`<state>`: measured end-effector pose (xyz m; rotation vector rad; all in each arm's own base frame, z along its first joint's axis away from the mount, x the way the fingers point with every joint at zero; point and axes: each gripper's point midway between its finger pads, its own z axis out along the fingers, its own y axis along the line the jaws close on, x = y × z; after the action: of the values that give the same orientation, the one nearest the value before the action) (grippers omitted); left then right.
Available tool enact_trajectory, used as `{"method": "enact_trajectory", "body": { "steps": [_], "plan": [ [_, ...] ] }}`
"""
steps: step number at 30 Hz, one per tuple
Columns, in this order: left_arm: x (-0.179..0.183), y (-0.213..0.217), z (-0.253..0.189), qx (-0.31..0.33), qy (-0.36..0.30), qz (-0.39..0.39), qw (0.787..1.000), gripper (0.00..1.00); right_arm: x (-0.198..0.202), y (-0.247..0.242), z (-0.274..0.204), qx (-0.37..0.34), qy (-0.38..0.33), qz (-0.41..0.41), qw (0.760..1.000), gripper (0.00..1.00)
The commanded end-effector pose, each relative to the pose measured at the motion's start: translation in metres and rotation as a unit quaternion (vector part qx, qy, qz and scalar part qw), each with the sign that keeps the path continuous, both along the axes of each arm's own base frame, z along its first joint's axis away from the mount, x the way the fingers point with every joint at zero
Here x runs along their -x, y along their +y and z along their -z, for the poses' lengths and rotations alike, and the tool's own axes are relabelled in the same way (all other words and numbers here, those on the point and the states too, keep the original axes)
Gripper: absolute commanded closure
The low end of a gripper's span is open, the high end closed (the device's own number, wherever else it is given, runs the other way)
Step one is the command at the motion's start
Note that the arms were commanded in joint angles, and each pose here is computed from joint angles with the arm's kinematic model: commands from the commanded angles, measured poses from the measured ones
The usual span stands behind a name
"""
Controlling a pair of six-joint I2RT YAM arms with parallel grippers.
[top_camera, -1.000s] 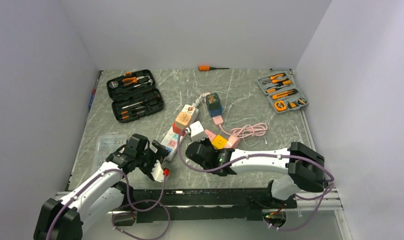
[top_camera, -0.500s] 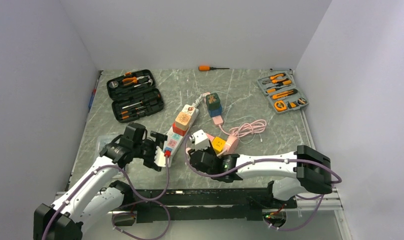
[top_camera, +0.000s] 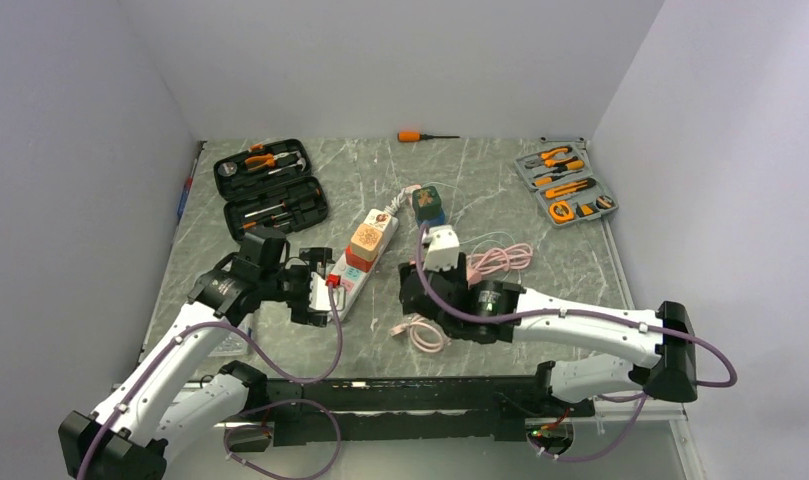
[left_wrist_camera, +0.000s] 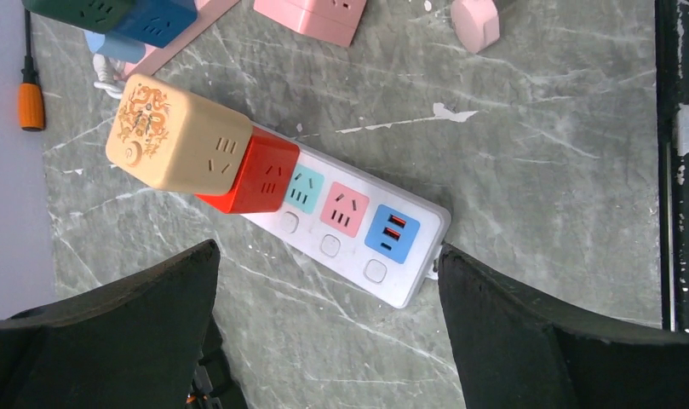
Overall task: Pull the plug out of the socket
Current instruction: Place the plug at the center of the board, then remove the plug from the socket.
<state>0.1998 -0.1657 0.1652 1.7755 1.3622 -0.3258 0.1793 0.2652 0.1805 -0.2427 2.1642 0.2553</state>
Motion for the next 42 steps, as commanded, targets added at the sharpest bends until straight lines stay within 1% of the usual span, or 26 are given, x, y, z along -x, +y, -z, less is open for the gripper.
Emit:
{"method": "enact_trajectory", "body": {
  "steps": [1, 3, 5, 8, 11, 18, 22, 27, 33, 37, 39, 42],
  "plan": [
    [0.008, -0.005, -0.016, 0.018, 0.012, 0.011, 1.000, 0.01, -0.024, -0.060, 0.009, 0.063, 0.030, 0.140, 0.988, 0.25],
    [0.008, -0.005, -0.017, 0.018, 0.009, 0.010, 1.000, 0.01, -0.032, -0.077, 0.018, 0.069, 0.052, 0.182, 0.979, 0.25],
    [0.010, -0.004, -0.017, 0.016, 0.006, 0.013, 1.000, 0.01, -0.038, -0.085, 0.023, 0.058, 0.070, 0.205, 0.975, 0.26],
    [0.013, -0.003, -0.014, 0.011, 0.001, 0.022, 1.000, 0.01, -0.046, -0.089, 0.028, 0.040, 0.086, 0.220, 0.971, 0.26],
    [0.015, -0.003, -0.013, 0.011, -0.003, 0.025, 1.000, 0.01, -0.056, -0.095, 0.036, 0.037, 0.101, 0.235, 0.966, 0.27],
    [0.019, -0.004, -0.010, 0.011, -0.011, 0.032, 0.999, 0.01, -0.077, -0.096, 0.062, 0.053, 0.133, 0.248, 0.958, 0.27],
    [0.022, -0.002, -0.006, 0.007, -0.016, 0.035, 0.999, 0.01, -0.082, -0.098, 0.079, 0.067, 0.148, 0.259, 0.952, 0.30],
    [0.024, 0.000, -0.001, 0.004, -0.021, 0.037, 0.999, 0.00, -0.089, -0.094, 0.090, 0.065, 0.158, 0.256, 0.951, 0.43],
    [0.023, -0.002, -0.001, 0.010, -0.023, 0.035, 0.999, 0.01, -0.079, -0.091, 0.107, 0.067, 0.187, 0.243, 0.949, 0.55],
    [0.021, -0.007, -0.001, 0.019, -0.019, 0.033, 0.999, 0.01, -0.065, -0.090, 0.120, 0.048, 0.204, 0.229, 0.951, 0.76],
    [0.020, -0.010, -0.001, 0.022, -0.015, 0.034, 0.999, 0.01, -0.061, -0.086, 0.120, 0.029, 0.198, 0.217, 0.955, 0.83],
    [0.019, -0.018, -0.004, 0.036, 0.001, 0.028, 0.999, 0.01, -0.056, -0.075, 0.113, 0.000, 0.174, 0.183, 0.968, 0.92]
  ]
}}
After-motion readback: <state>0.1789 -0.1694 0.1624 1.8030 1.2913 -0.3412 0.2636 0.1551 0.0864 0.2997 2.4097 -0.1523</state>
